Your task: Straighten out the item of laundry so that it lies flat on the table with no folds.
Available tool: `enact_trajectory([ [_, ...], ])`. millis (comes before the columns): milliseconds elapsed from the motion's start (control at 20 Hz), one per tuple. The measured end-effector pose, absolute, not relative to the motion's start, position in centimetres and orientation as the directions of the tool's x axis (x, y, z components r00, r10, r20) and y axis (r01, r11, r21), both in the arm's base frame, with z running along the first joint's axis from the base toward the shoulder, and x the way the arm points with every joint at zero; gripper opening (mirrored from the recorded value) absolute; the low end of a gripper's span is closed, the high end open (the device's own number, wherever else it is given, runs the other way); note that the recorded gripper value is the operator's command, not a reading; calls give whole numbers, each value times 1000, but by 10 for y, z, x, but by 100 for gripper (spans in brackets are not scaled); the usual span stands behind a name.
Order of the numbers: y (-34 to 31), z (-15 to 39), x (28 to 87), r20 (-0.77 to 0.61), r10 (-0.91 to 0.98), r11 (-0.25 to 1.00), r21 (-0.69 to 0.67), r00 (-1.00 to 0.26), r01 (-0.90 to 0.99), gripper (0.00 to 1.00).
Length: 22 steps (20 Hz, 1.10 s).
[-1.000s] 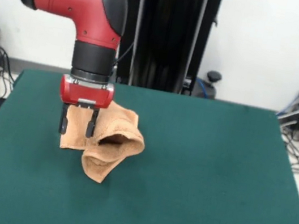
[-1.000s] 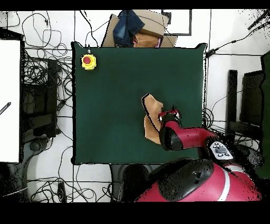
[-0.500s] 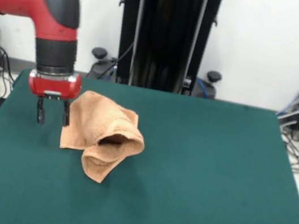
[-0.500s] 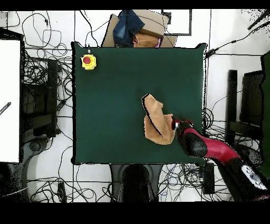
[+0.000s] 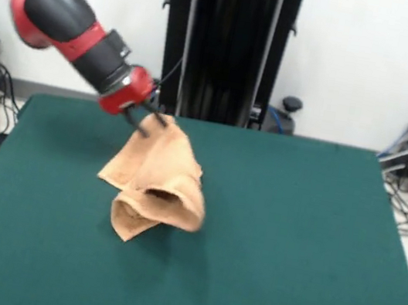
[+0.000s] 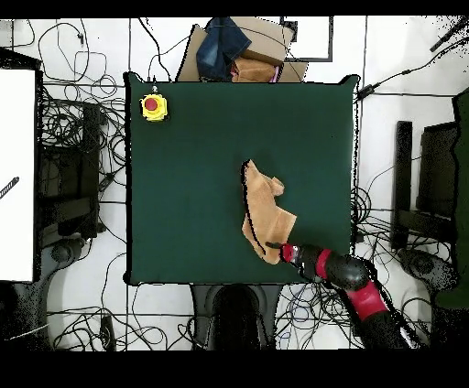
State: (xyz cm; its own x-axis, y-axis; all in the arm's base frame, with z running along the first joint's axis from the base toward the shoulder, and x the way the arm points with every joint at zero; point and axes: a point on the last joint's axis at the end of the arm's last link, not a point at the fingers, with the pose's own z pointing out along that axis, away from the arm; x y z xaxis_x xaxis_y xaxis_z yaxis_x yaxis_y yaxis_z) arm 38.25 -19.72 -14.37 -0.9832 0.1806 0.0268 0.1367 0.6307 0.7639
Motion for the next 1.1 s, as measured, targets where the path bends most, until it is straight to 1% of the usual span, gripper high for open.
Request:
enact_trajectory([
  [100, -181, -139, 382, -6, 152, 574, 815, -988, 83, 100],
  [150, -167, -134, 384, -53, 126, 536, 844, -991, 23, 100],
  [300, -136, -124, 391, -174, 75, 487, 866, -982, -116, 100],
  [350, -116, -118, 399, -253, 46, 478, 855, -966, -201, 100],
  [500, -97, -113, 413, -316, 37, 506, 824, -948, -256, 100],
  [650, -88, -111, 424, -349, 53, 536, 800, -936, -268, 100],
  [950, -85, -113, 442, -419, 65, 618, 730, -906, -293, 100],
  [1100, -86, -113, 444, -431, 54, 635, 711, -901, -303, 100],
])
